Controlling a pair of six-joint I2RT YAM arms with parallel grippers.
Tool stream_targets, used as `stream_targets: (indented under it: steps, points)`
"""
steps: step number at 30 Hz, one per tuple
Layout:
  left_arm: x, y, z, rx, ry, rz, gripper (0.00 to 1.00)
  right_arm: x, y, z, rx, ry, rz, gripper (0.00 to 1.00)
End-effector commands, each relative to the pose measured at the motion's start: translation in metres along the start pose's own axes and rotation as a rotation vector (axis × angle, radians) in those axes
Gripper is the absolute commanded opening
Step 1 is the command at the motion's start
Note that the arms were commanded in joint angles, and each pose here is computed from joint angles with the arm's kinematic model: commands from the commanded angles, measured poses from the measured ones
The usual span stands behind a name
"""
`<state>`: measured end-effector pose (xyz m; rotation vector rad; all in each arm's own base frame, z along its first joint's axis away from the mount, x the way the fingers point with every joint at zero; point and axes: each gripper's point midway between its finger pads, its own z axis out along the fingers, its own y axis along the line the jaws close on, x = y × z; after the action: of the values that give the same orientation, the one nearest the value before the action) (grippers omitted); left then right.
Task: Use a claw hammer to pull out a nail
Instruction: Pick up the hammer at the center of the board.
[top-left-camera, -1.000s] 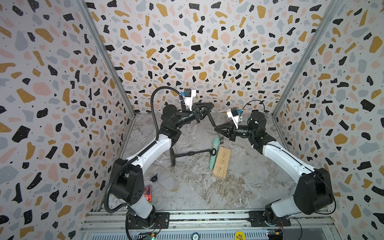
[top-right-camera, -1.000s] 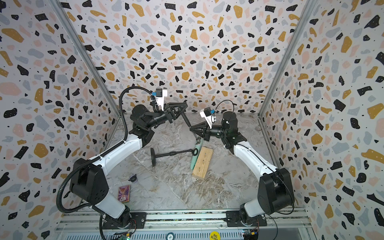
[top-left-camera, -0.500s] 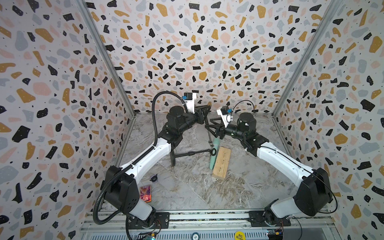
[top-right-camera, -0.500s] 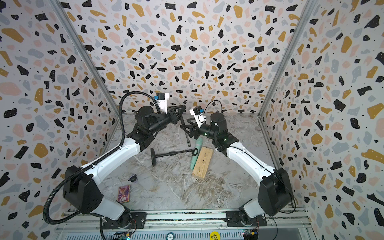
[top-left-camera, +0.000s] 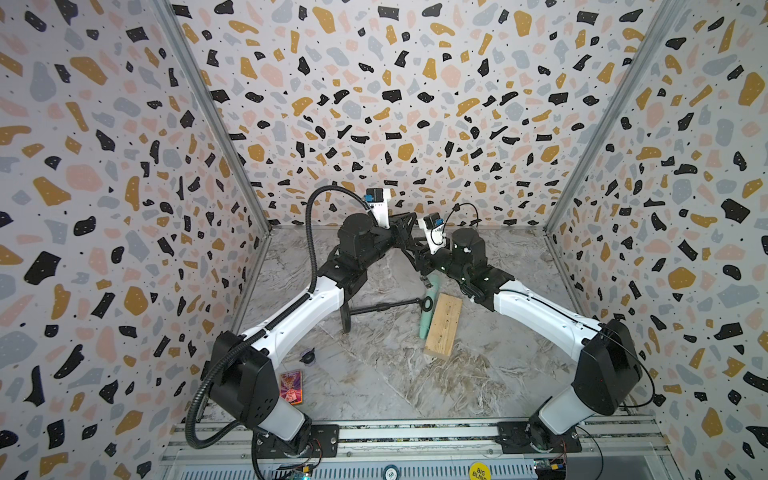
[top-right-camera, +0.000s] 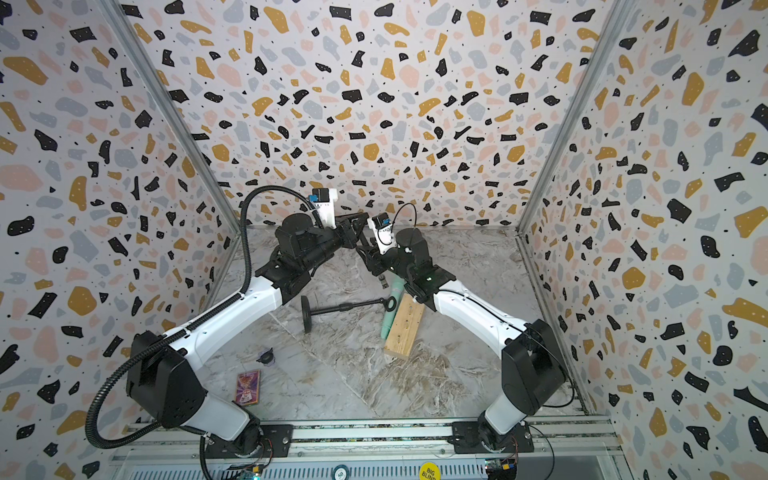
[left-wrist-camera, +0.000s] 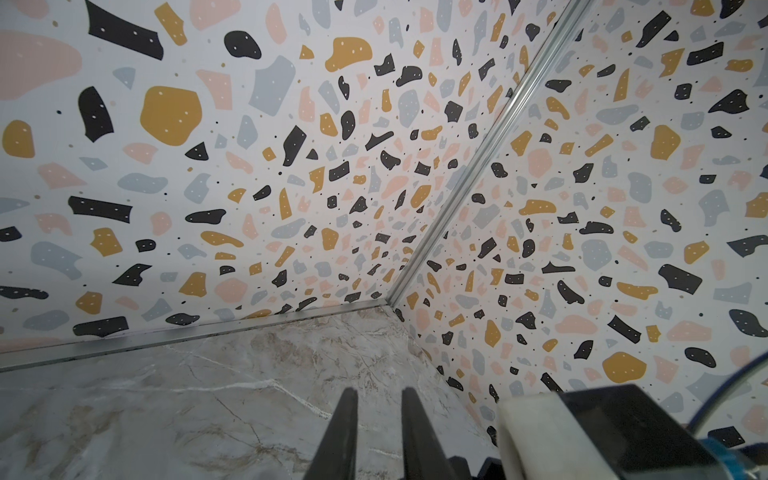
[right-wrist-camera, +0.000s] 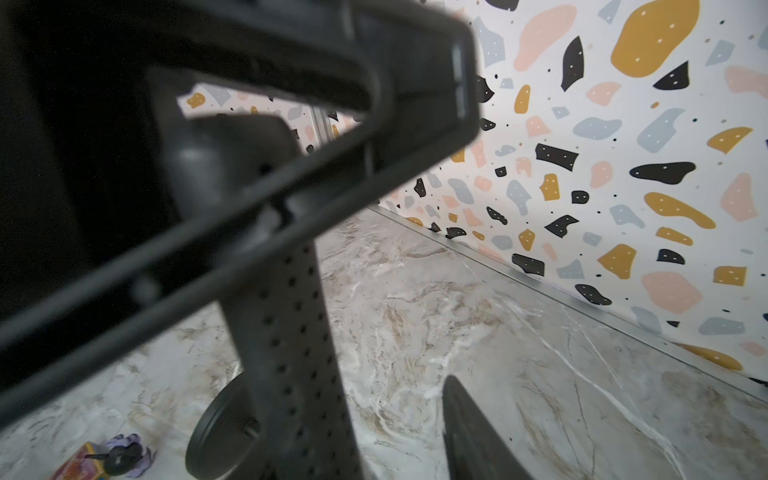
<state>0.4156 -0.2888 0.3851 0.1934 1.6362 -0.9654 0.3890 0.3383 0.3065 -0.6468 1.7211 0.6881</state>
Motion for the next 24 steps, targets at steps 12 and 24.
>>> stream_targets:
  steps: [12,24]
  points:
    - [-0.039,-0.032,-0.012,0.068,-0.088,0.086,0.34,-0.012,-0.019,0.002,0.110,0.028,0.029,0.00]
    - [-0.010,0.006,-0.058,-0.076,0.019,0.180,0.78,-0.013,-0.080,-0.047,0.369,-0.108,0.086,0.00]
